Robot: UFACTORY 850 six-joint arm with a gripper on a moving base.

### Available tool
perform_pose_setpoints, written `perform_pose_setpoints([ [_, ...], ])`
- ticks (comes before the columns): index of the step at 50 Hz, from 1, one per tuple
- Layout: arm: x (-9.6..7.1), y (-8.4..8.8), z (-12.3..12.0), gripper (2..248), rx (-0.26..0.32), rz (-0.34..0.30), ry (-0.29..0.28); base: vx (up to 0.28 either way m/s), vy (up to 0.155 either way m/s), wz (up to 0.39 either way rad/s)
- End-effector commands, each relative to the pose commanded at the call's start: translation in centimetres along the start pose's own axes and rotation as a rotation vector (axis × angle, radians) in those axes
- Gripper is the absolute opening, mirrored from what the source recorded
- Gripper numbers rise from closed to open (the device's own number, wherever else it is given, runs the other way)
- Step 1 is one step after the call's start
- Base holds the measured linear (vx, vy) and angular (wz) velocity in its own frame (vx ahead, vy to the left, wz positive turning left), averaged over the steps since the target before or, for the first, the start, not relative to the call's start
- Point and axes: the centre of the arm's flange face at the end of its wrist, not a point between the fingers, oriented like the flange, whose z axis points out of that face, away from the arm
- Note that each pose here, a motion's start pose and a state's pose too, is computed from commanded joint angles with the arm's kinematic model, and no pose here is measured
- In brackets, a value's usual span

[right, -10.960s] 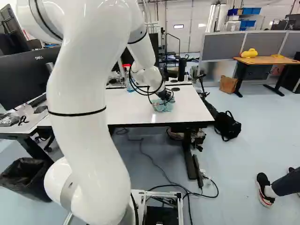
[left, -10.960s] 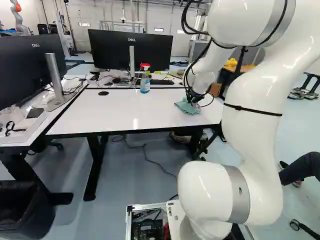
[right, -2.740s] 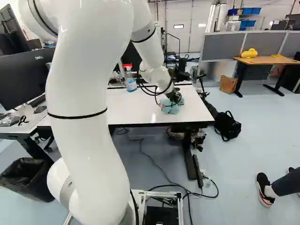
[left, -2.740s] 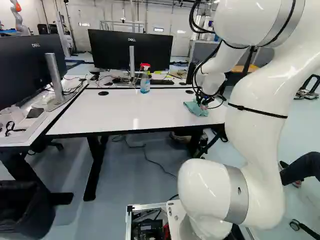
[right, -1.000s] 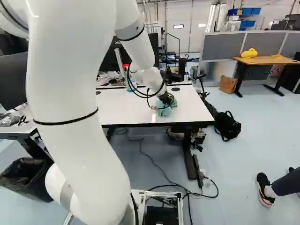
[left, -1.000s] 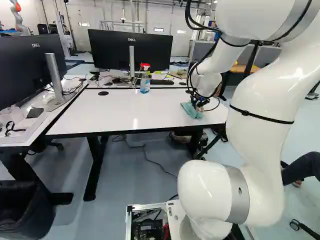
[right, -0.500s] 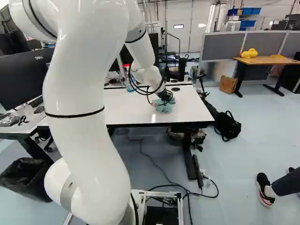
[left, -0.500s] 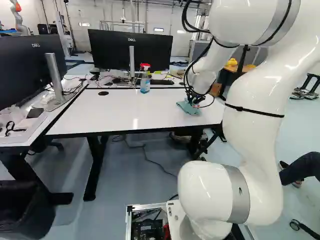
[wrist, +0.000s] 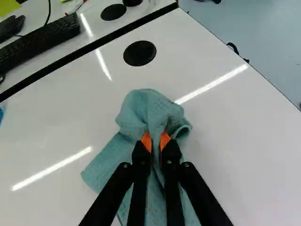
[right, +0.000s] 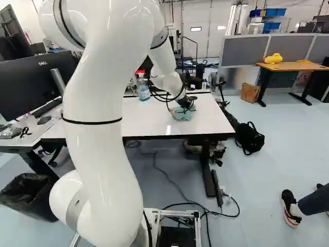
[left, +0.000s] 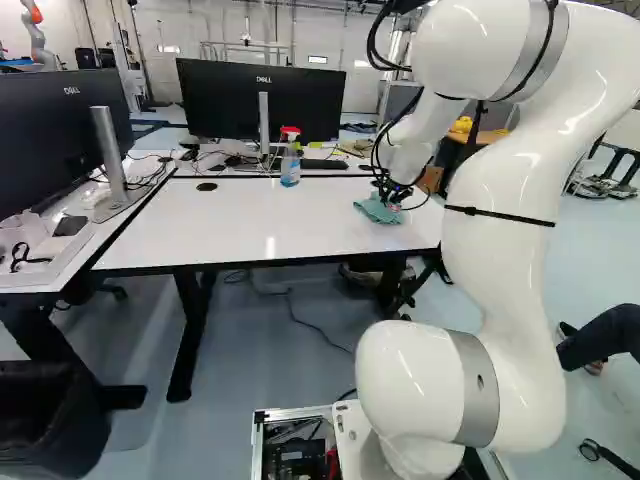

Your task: Clean the table with the green towel

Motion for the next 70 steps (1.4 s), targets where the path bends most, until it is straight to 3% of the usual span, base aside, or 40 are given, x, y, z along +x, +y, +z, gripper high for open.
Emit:
perform_pose_setpoints([
  [19,0.1,3.4,-0.5,40,-0.038,0.042,0.002,0.0,0.0,0.0],
  [39,-2.0,5.2,-2.9,40,-0.059,0.063,-0.013,0.0,0.0,0.0],
  [56,-4.3,5.0,-5.1,40,-0.056,0.057,-0.029,0.0,0.0,0.0],
  [70,-5.5,3.1,-5.9,40,-0.032,0.028,-0.038,0.0,0.0,0.0],
])
